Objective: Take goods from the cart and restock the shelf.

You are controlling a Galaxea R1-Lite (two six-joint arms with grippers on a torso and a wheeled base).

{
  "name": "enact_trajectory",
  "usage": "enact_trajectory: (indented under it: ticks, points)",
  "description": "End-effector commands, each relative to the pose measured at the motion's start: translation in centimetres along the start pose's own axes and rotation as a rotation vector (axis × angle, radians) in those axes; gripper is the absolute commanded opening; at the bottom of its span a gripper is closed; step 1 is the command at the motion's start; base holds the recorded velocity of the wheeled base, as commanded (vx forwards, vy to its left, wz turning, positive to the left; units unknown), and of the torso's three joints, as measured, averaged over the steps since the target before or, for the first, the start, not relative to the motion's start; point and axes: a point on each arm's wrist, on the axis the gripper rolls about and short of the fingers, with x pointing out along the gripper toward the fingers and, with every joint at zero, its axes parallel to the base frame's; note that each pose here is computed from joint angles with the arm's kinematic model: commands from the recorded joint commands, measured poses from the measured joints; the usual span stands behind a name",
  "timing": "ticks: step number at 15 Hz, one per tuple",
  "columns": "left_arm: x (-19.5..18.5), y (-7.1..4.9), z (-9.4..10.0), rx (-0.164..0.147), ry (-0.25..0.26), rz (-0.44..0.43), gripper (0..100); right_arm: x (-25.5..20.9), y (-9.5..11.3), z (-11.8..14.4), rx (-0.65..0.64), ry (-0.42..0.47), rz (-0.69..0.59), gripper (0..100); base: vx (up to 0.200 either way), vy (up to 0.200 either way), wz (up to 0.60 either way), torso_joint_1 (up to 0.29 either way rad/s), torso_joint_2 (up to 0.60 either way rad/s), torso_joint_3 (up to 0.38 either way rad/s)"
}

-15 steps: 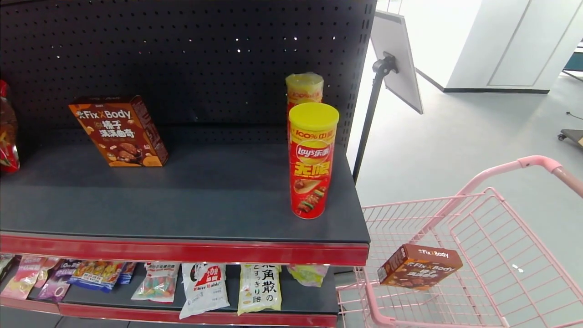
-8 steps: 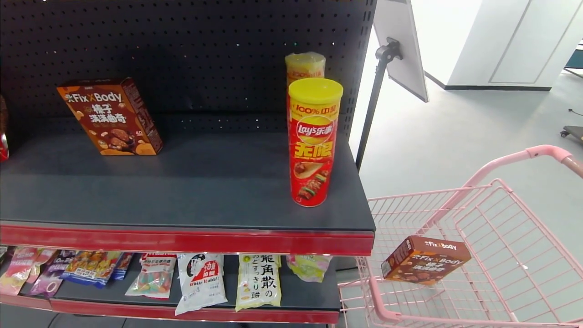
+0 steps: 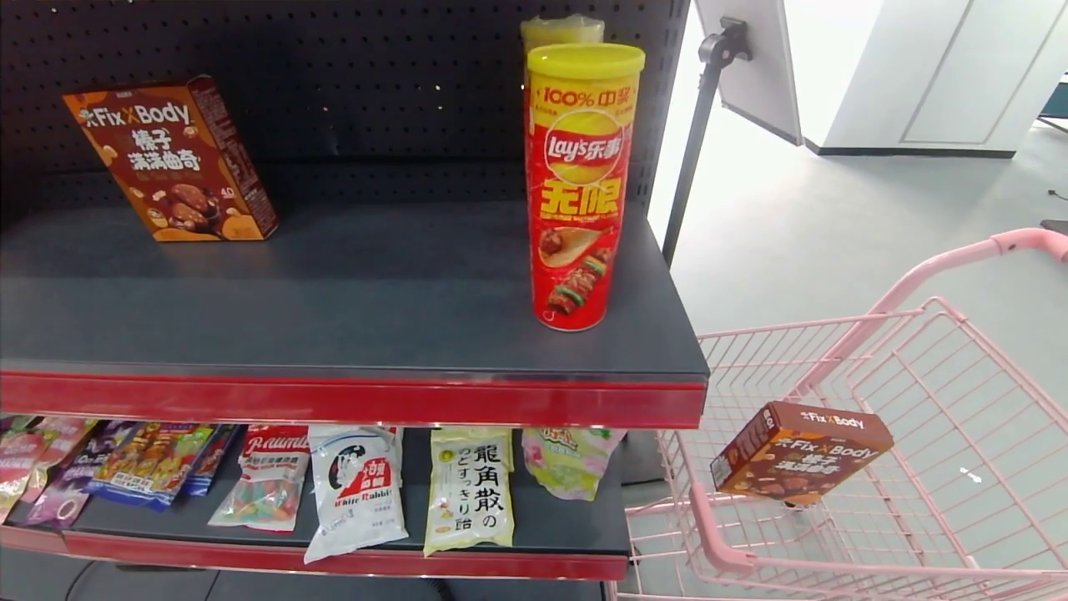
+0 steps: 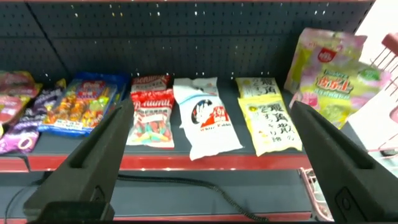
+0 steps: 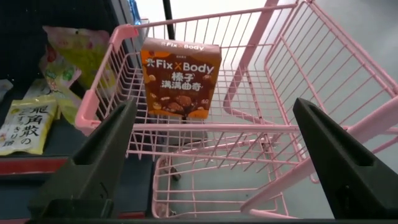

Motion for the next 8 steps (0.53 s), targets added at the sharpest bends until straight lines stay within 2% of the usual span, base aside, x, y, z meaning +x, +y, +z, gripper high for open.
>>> enact_trajectory:
  ticks: [1,5,8]
  points:
    - [0.0,0.0,0.0,0.0,0.0,0.001,100,0.0,0.0,0.0,0.0,0.0,0.0,100,0.0,0.0,0.0,-0.203,0.55,0.344]
    - [0.0,0.0,0.0,0.0,0.0,0.001,100,0.0,0.0,0.04,0.002,-0.004,-0.002,100,0.0,0.0,0.0,-0.188,0.53,0.343]
    - [0.0,0.0,0.0,0.0,0.0,0.001,100,0.01,0.0,0.0,0.0,-0.003,0.0,100,0.0,0.0,0.0,-0.069,0.21,0.137]
